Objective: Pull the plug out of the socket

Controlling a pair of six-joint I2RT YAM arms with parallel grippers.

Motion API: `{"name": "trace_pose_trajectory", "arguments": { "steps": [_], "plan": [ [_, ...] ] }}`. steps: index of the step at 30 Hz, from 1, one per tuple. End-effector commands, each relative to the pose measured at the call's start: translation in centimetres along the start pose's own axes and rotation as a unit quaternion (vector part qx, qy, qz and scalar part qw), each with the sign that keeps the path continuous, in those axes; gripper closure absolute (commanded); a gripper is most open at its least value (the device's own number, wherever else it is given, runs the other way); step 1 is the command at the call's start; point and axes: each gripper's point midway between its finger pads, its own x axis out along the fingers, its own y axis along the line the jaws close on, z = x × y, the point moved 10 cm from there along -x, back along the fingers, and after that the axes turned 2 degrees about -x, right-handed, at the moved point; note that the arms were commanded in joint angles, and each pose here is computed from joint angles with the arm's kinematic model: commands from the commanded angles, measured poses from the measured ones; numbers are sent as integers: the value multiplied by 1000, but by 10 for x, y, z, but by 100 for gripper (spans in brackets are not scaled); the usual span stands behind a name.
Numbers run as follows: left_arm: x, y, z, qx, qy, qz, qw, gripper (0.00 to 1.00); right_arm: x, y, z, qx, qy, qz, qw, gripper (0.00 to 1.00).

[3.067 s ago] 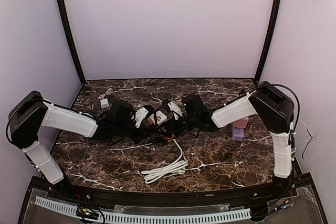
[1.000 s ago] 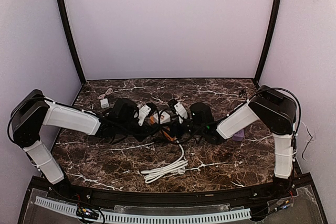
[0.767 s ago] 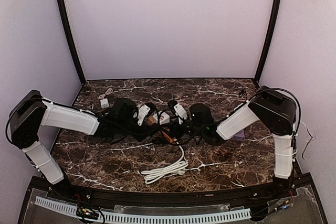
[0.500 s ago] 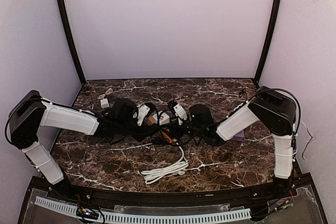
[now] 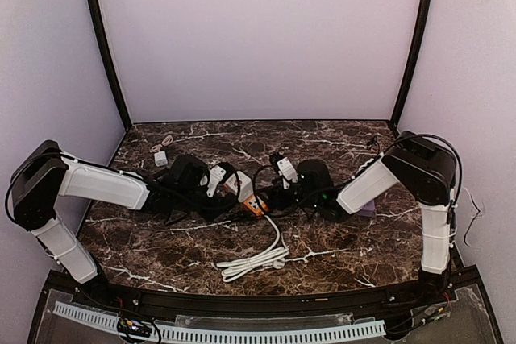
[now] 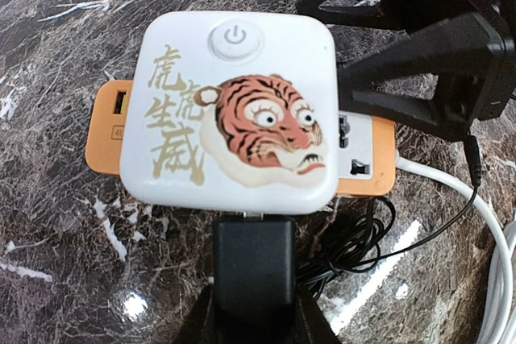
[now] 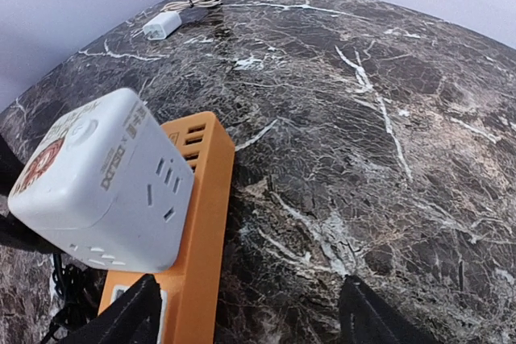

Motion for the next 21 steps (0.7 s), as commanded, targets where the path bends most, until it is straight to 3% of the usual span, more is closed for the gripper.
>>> {"name": "trace_pose_trajectory", "arguments": {
  "steps": [1,10,21],
  "plan": [
    [2,-2,-12,-2,44,-3,999,99,-11,11,7,-4,-27,47,999,21],
    [9,-4,-3,0,41,-12,999,99,-25,39,36,-39,-76,90,992,12],
    [8,-7,2,3,36,-18,999,99,1,40,41,-48,-68,63,995,12]
  ]
}}
